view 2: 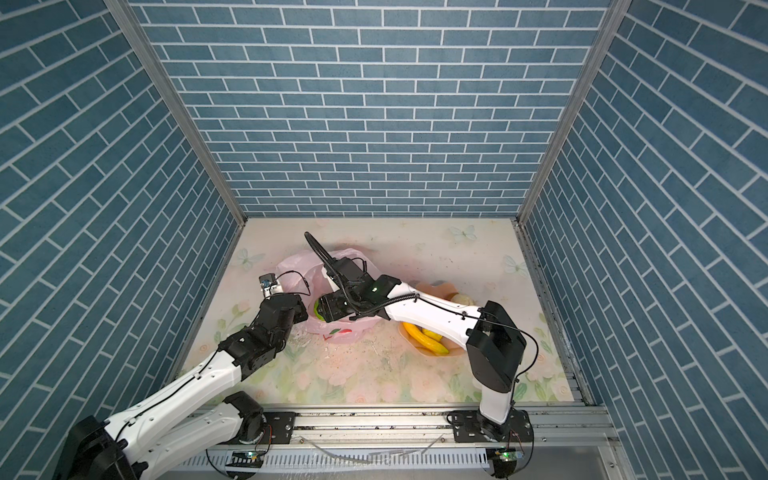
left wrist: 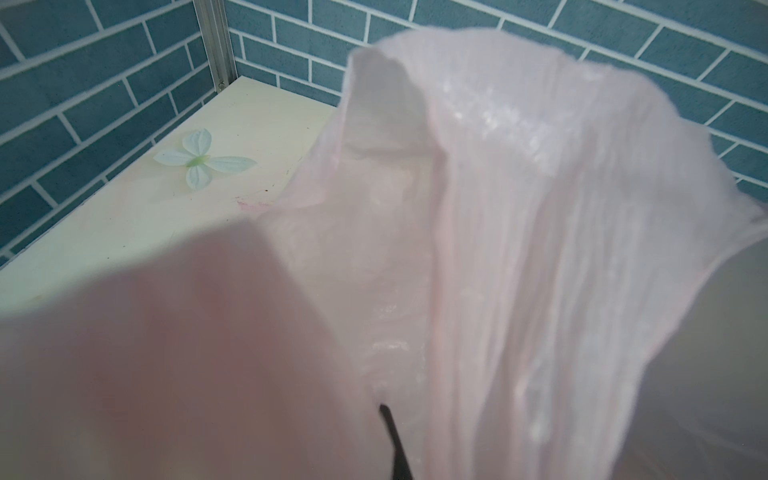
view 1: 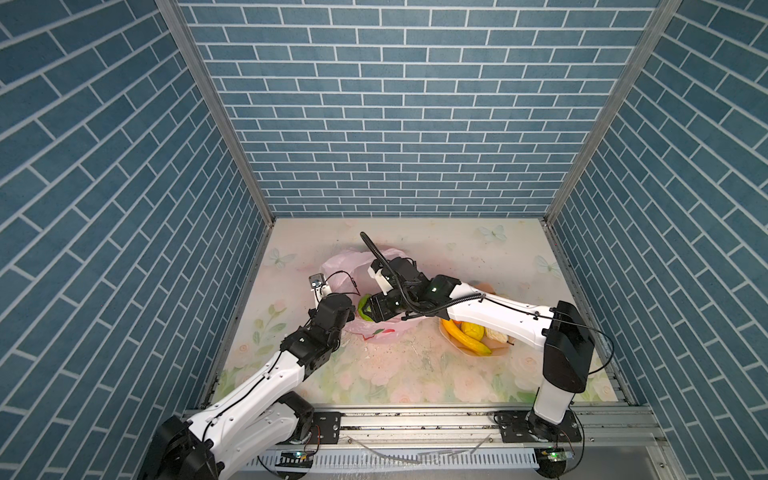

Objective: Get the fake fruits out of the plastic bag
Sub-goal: 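Lift the green fruit out of the bag with the right gripper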

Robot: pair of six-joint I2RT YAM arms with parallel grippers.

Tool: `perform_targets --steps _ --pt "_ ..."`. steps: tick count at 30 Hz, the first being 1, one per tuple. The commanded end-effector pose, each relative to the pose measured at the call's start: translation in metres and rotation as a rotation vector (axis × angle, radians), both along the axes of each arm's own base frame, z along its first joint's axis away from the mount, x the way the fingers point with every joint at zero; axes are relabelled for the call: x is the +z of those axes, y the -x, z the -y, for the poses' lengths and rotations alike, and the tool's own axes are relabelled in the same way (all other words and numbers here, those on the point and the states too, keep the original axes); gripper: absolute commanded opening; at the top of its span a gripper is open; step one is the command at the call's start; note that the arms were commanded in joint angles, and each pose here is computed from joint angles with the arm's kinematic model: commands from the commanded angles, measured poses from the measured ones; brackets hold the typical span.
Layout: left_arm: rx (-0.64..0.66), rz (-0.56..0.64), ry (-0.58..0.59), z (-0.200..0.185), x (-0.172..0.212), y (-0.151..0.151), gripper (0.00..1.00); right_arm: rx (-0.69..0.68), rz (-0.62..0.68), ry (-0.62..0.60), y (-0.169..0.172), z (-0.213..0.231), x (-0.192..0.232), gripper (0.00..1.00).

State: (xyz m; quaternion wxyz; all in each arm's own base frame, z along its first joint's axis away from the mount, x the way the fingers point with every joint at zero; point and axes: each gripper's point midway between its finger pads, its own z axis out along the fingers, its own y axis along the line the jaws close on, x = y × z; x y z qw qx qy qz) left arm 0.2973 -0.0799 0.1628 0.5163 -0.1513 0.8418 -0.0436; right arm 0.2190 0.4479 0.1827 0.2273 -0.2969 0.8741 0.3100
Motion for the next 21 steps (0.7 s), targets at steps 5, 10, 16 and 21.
perform_targets --steps 5,10,16,21 --pt "0.023 0.039 -0.004 -0.004 0.017 -0.02 0.03 0.008 0.079 0.007 0.005 0.026 0.04 0.28" --pt "0.016 0.037 0.026 -0.004 0.021 -0.034 0.04 -0.054 0.127 0.01 -0.006 0.052 0.06 0.28" --pt "-0.001 0.032 0.056 -0.004 0.029 -0.049 0.06 -0.179 0.18 0.03 -0.024 0.101 0.078 0.28" --pt "-0.026 0.015 0.072 0.0 0.038 -0.055 0.13 -0.304 0.206 0.071 -0.039 0.154 0.079 0.27"
